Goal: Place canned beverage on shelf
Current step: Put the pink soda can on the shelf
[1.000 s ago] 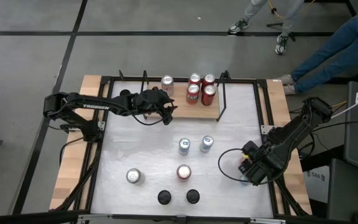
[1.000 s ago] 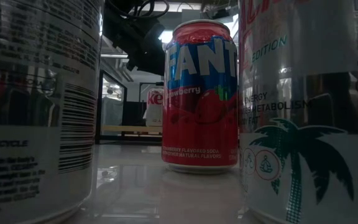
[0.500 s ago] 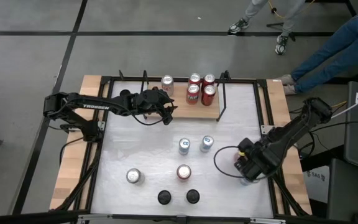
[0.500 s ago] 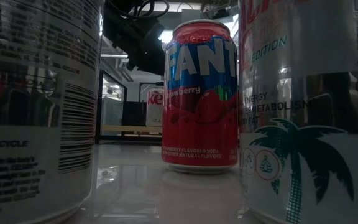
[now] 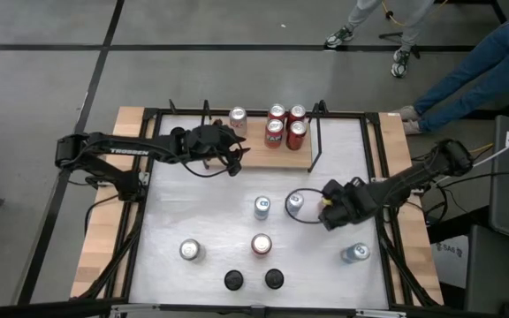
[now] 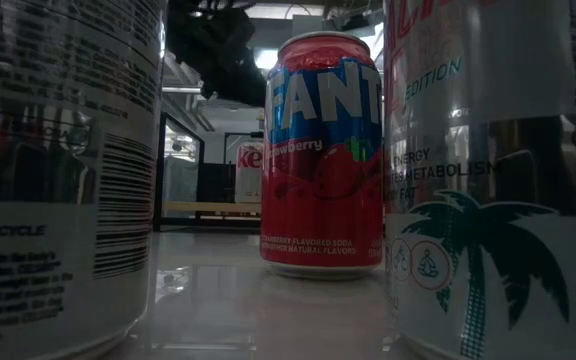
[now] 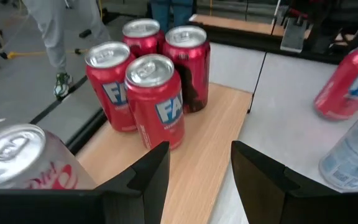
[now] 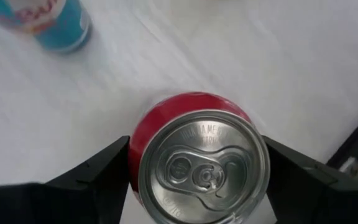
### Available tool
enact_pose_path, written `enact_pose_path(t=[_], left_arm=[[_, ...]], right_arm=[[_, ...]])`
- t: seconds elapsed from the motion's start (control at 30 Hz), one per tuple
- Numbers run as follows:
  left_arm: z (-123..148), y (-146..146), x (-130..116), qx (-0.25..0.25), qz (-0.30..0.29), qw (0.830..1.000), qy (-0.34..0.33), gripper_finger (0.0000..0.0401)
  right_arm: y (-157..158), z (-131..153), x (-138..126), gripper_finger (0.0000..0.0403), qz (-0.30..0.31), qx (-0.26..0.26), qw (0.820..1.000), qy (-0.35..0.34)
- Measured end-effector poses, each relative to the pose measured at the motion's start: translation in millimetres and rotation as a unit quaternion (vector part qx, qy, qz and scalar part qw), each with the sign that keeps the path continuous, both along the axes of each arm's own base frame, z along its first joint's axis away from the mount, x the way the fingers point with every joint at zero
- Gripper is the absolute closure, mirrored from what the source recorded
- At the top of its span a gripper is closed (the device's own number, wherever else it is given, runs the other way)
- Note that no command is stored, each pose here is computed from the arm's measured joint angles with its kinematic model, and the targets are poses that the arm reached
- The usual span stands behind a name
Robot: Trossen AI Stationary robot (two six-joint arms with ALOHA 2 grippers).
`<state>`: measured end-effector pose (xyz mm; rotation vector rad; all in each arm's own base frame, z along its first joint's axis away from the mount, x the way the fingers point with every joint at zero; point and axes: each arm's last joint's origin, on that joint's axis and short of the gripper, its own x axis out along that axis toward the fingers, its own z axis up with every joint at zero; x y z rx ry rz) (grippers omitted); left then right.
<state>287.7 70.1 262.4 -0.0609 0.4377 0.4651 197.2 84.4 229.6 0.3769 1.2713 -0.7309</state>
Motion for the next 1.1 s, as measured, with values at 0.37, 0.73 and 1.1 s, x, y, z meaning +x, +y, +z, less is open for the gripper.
enact_pose_path(t=[0.37,0.73,1.1], left_arm=[[27,-7,-31,0.034,-0.016,0.999,0.011,0.0238],[33,-11,-52,0.024,-0.015,0.999,0.042,0.0238],[33,-11,-52,0.023,-0.015,0.999,0.041,0.0238]], right_arm=[[-42,1,29,0.0113,0.056,0.004,0.998,-0.027],[-78,10,43,0.0113,0.108,0.010,0.993,-0.040],[-100,55,58,0.0113,0.174,-0.012,0.981,-0.088]])
